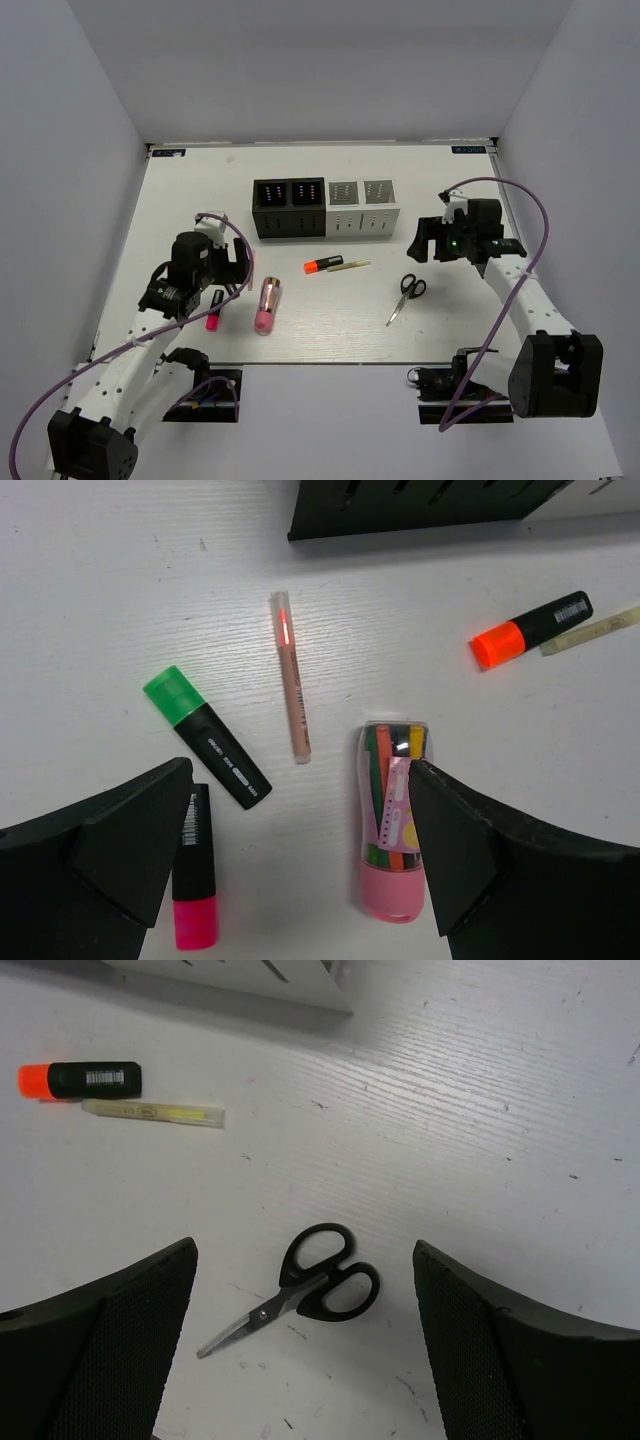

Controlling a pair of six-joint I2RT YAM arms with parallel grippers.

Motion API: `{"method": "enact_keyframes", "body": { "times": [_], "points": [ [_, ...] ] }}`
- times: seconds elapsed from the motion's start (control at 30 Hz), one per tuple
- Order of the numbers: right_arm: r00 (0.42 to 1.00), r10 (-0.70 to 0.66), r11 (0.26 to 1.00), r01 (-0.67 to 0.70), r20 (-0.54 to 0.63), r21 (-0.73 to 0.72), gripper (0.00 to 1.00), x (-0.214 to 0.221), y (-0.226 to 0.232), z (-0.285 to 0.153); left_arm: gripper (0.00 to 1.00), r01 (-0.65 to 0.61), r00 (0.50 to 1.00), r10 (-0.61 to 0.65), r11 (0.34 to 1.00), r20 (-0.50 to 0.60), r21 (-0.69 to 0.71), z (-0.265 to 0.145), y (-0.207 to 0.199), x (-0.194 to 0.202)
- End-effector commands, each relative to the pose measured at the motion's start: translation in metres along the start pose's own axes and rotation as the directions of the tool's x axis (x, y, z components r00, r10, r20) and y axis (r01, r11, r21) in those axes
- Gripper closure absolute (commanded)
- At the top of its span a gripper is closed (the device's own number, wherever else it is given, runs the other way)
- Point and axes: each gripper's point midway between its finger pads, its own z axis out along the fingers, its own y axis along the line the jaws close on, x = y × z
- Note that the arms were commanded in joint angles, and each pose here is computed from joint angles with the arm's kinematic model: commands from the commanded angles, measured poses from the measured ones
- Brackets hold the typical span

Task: Sort the stationery into containers
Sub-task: Grab a piece of stationery with the left arm

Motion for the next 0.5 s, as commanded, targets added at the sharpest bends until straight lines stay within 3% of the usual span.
{"method": "enact_keyframes", "body": {
  "times": [0.0,0.13,0.23,0.37,0.4,0.43,0.47],
  "points": [
    [0.995,-0.057,0.998,0.059,0.083,-0.024,0.10,-0.026,0.007,-0.010,0.00,-0.011,1.000,0.010,0.998,0.013,0.065,-0.002,-0.011,-0.002],
    [0.989,-0.130,0.990,0.133,0.064,-0.049,0.10,-0.019,0.009,-0.013,0.00,-0.015,1.000,0.013,0.995,0.016,0.094,-0.002,-0.015,-0.002],
    [0.972,-0.233,0.958,0.237,0.042,-0.162,0.10,-0.005,0.025,-0.020,0.00,-0.015,1.000,0.014,0.994,0.015,0.112,-0.002,-0.019,-0.002],
    [0.960,-0.274,0.934,0.281,0.060,-0.221,0.10,0.001,0.035,-0.023,0.08,-0.018,1.000,0.018,0.990,0.001,0.139,-0.001,-0.023,0.001],
    [0.958,-0.280,0.932,0.287,0.064,-0.221,0.10,-0.001,0.035,-0.023,0.13,-0.023,1.000,0.024,0.987,-0.005,0.158,-0.001,-0.027,0.003],
    [0.958,-0.281,0.929,0.288,0.061,-0.231,0.10,0.001,0.036,-0.023,0.31,-0.027,1.000,0.028,0.985,-0.007,0.170,0.000,-0.030,0.002],
    [0.954,-0.291,0.922,0.298,0.064,-0.246,0.10,0.000,0.039,-0.025,0.43,-0.037,0.999,0.044,0.978,-0.031,0.204,0.001,-0.037,0.007]
  ]
}}
